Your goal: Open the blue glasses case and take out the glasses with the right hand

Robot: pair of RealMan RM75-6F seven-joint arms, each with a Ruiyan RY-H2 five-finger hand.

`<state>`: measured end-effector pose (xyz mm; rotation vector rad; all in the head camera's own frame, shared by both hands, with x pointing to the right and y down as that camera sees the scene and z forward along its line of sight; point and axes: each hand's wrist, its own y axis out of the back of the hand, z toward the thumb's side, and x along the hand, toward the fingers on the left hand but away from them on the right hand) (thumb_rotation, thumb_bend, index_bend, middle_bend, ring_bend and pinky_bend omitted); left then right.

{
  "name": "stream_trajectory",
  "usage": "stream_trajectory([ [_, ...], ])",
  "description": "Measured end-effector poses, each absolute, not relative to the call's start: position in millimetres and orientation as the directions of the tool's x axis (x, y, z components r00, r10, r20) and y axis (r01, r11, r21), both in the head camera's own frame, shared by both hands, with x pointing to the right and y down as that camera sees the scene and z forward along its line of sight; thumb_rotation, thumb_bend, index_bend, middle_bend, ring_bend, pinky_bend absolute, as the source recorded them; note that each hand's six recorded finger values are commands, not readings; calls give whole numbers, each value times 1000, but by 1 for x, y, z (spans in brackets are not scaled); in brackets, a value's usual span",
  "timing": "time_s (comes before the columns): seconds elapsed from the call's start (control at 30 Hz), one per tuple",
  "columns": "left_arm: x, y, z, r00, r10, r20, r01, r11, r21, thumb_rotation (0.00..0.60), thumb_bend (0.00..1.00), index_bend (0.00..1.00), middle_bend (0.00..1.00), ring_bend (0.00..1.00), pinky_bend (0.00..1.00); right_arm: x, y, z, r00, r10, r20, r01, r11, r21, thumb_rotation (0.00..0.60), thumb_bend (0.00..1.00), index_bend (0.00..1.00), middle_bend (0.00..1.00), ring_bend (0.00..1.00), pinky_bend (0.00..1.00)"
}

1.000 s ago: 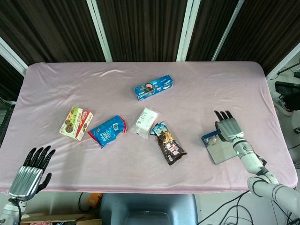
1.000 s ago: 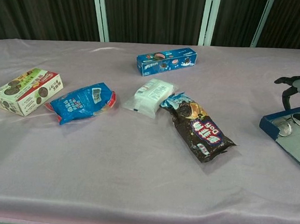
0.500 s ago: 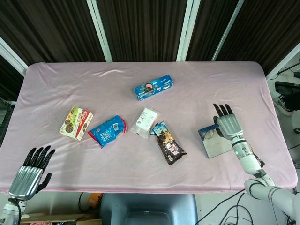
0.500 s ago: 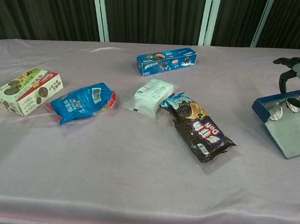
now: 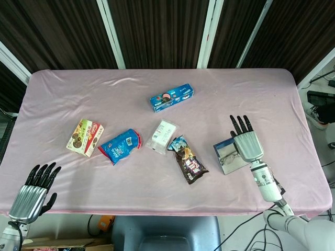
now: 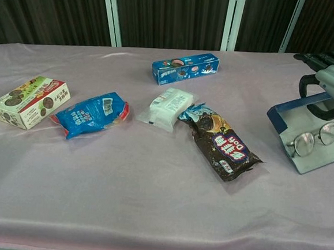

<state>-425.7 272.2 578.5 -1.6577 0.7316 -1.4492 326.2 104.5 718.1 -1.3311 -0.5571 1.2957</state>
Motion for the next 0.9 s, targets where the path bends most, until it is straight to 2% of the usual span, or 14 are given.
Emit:
stream_trajectory([
  [0.23, -425, 273, 578, 178, -836, 519, 80, -514, -854, 600, 408, 0, 0, 0, 0, 331, 97, 723, 242, 900, -363, -386, -254, -887, 600, 552, 646, 52, 0, 0],
  [0.53, -424, 273, 581, 179, -833, 524, 89, -516, -852, 600, 409, 0, 0, 0, 0, 353, 54, 724, 81, 936, -343, -438, -275, -856, 600, 553, 635, 53, 0, 0],
  [0.77, -423, 273, 583, 176, -830, 530, 94, -522, -848, 600, 409, 0, 0, 0, 0, 368, 41, 747, -48, 899, -435, -447, -409, -796, 600, 553, 378, 42, 0, 0],
  [0.9, -423, 273, 583, 174, -830, 530, 93, -522, -848, 600, 409, 0, 0, 0, 0, 368, 43, 757, -73, 874, -480, -429, -462, -776, 600, 509, 303, 16, 0, 0],
])
